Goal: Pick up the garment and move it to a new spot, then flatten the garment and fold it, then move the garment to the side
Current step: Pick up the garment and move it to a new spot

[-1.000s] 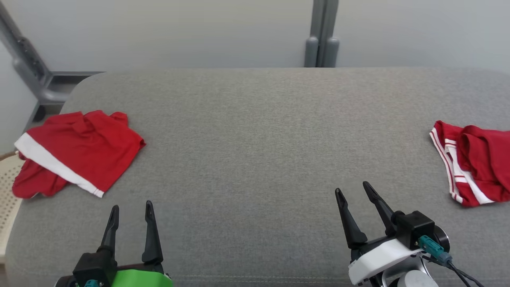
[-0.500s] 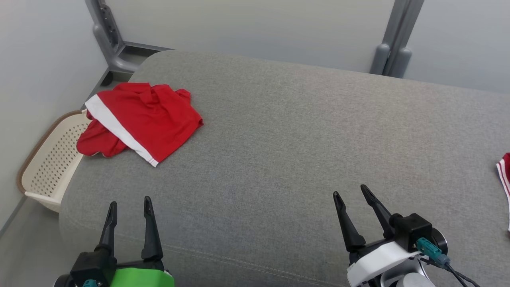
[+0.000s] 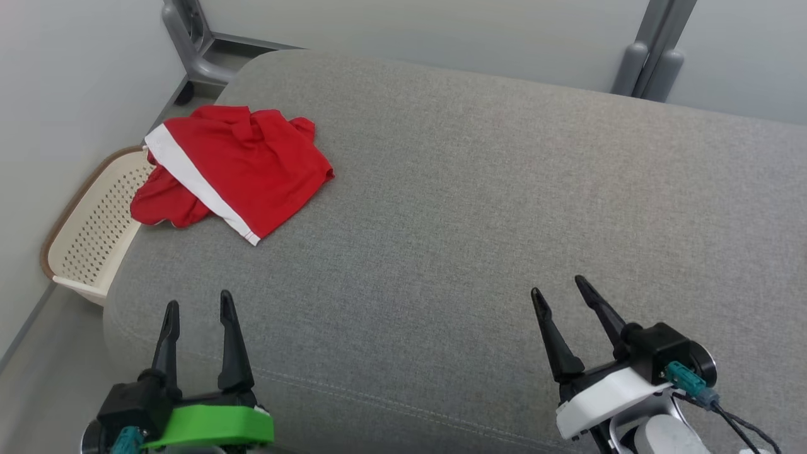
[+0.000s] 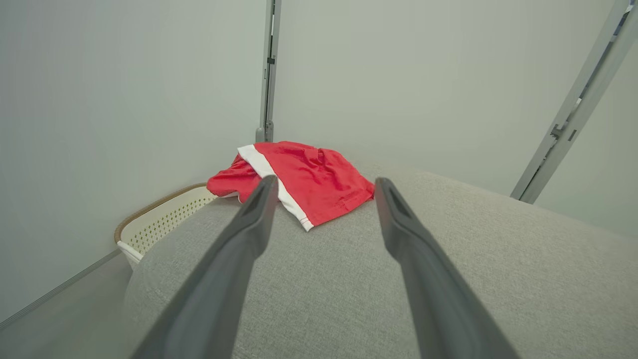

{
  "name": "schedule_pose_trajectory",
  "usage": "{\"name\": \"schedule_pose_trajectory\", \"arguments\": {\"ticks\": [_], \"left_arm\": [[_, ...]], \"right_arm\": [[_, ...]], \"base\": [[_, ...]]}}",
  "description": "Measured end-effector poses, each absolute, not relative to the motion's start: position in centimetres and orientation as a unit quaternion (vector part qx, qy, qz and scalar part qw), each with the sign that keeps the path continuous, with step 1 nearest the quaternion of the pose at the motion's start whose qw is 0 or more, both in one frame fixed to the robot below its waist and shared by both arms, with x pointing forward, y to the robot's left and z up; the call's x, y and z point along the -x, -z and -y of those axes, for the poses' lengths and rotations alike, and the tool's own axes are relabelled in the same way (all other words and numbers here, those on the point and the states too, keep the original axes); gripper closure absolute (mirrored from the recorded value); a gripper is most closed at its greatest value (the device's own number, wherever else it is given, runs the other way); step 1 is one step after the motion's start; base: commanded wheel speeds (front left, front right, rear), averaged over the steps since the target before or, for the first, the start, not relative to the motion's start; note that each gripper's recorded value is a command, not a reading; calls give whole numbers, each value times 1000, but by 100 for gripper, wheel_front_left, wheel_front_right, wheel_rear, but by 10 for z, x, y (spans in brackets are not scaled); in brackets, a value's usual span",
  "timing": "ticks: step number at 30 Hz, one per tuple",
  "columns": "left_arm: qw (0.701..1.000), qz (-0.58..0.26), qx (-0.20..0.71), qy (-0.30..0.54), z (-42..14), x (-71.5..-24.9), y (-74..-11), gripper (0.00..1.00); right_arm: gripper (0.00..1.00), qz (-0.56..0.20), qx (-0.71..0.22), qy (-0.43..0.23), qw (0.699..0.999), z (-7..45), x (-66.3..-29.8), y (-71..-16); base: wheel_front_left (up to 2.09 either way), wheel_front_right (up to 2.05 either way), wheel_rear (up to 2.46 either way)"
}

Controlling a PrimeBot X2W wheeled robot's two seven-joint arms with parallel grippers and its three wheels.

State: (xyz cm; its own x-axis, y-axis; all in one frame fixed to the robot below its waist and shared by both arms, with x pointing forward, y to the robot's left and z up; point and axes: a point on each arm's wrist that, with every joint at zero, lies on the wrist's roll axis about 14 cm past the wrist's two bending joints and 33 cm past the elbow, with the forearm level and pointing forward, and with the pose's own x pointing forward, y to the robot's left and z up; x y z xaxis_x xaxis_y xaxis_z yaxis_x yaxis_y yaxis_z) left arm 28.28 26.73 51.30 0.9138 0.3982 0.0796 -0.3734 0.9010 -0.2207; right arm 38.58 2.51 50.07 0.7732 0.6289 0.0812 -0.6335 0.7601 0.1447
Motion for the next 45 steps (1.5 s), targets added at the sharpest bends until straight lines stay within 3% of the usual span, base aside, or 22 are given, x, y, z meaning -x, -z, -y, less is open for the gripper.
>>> {"name": "schedule_pose_trajectory", "arguments": {"ticks": [10, 17, 29, 37, 45], "left_arm": [[968, 82, 134, -197, -278, -341, -528, 0], [970, 88, 110, -198, -298, -401, -535, 0], [963, 38, 115, -241, -339, -494, -497, 0], [939, -112, 161, -281, -357, -527, -417, 0], [887, -303, 205, -280, -343, -519, -345, 0]], "right_arm": [[0, 19, -64, -339, 938, -16, -433, -488], [0, 5, -63, -342, 937, -15, -460, -462], [0, -20, -49, -334, 941, 1, -497, -412], [0, -33, -48, -317, 947, 16, -505, -390], [0, -37, -43, -301, 952, 28, -508, -383]], "base": [[0, 0, 0], [0, 0, 0], [0, 0, 0], [0, 0, 0], [0, 0, 0]]}}
